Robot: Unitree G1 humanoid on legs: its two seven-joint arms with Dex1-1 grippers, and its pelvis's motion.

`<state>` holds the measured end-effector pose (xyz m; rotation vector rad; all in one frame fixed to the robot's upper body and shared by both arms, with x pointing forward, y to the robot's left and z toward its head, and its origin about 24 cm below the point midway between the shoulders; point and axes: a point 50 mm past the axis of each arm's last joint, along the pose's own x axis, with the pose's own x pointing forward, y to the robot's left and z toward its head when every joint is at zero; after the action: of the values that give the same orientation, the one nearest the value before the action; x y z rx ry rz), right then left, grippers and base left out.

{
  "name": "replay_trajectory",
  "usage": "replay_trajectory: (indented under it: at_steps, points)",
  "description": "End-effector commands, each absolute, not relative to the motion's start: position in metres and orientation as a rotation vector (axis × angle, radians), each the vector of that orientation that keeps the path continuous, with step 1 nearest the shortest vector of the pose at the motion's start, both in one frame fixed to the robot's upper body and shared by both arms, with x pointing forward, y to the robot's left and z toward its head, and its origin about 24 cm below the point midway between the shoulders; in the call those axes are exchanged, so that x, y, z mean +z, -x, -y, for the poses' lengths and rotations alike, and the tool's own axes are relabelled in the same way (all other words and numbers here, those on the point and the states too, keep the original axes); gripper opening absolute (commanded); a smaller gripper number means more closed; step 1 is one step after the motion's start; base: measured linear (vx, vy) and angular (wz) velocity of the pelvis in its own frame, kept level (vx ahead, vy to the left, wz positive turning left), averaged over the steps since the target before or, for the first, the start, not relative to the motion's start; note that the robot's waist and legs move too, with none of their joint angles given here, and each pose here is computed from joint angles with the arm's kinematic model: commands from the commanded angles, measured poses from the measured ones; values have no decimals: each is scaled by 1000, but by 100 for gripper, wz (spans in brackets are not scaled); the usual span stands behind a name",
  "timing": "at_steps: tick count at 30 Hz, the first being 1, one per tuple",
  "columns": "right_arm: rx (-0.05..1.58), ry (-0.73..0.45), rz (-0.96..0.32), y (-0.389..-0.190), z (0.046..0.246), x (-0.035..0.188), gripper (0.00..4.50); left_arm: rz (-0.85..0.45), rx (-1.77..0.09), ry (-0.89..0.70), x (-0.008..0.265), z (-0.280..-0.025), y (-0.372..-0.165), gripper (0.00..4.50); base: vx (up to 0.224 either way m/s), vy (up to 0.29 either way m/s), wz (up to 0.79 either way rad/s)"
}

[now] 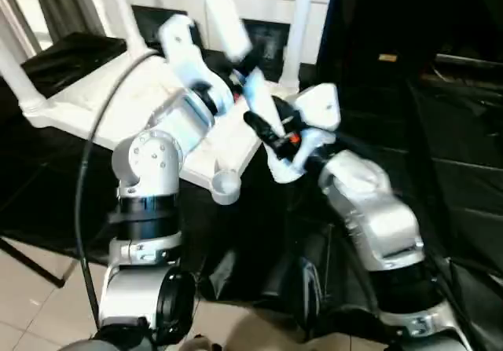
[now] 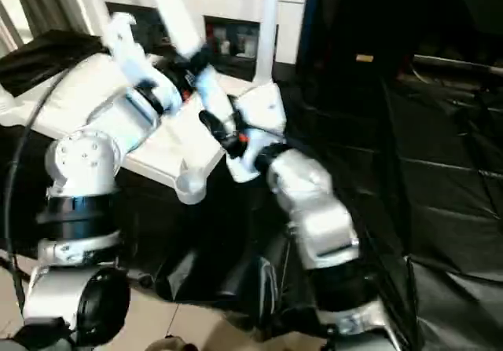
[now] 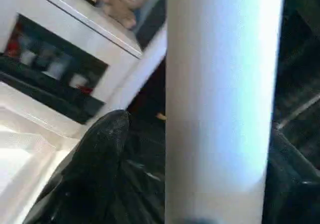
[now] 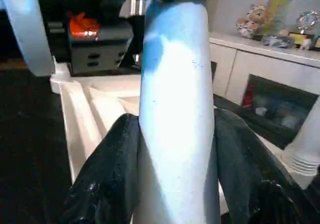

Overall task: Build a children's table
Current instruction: Pick table leg

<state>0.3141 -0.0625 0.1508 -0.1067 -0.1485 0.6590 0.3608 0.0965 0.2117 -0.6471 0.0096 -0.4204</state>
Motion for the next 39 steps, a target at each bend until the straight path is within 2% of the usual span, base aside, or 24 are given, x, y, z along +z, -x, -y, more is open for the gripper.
replay_trajectory:
  at_steps: [1, 3, 7, 8, 11, 15, 20, 21, 22, 24, 25, 26, 27, 29, 31, 32, 35, 39]
  points:
    - [605, 133, 216, -315, 63, 158, 180, -19, -298, 678, 206, -108, -367, 319, 0, 0, 0]
    - [580, 136, 230, -317, 63, 159, 180, -26, -297, 699, 204, -107, -367, 293, 0, 0, 0]
    - [569, 163, 242, -318, 59, 158, 180, -37, -310, 696, 203, -103, -366, 274, 0, 0, 0]
    - [571, 180, 247, -317, 57, 157, 180, -46, -331, 698, 203, -101, -365, 250, 0, 0, 0]
    - [572, 187, 253, -317, 56, 156, 180, -44, -347, 696, 203, -99, -364, 239, 0, 0, 0]
    - [570, 192, 262, -318, 54, 156, 180, -44, -360, 691, 204, -99, -362, 192, 0, 0, 0]
    - [585, 186, 270, -318, 54, 156, 180, -38, -386, 689, 204, -102, -361, 179, 0, 0, 0]
    - [594, 180, 272, -318, 53, 156, 215, -36, -387, 690, 204, -103, -362, 178, 0, 0, 0]
    - [609, 163, 271, -317, 53, 157, 250, -33, -398, 688, 205, -104, -362, 178, 0, 0, 0]
    - [639, 101, 251, -316, 55, 157, 257, -25, -431, 660, 208, -106, -361, 178, 0, 0, 0]
    - [713, -49, 203, -314, 59, 159, 257, -24, -509, 602, 211, -107, -359, 178, 0, 0, 0]
    - [714, -51, 203, -314, 59, 159, 257, -24, -510, 602, 211, -107, -359, 178, 0, 0, 0]
    - [745, -93, 187, -313, 61, 161, 278, -26, -551, 580, 213, -106, -357, 178, 0, 0, 0]
    - [887, -183, 77, -311, 74, 163, 292, -32, -743, 451, 221, -106, -349, 178, 0, 0, 0]
    - [925, -202, 37, -309, 76, 162, 296, -33, -780, 423, 223, -106, -347, 178, 0, 0, 0]
    - [1018, -233, -28, -305, 81, 160, 296, -21, -886, 437, 231, -105, -341, 178, 0, 0, 0]
    - [1114, -285, -115, -300, 87, 156, 296, 17, -1013, 480, 245, -105, -333, 177, 0, 0, 0]
    - [1135, -349, -197, -300, 92, 155, 296, 35, -1139, 484, 252, -107, -328, 177, 0, 0, 0]
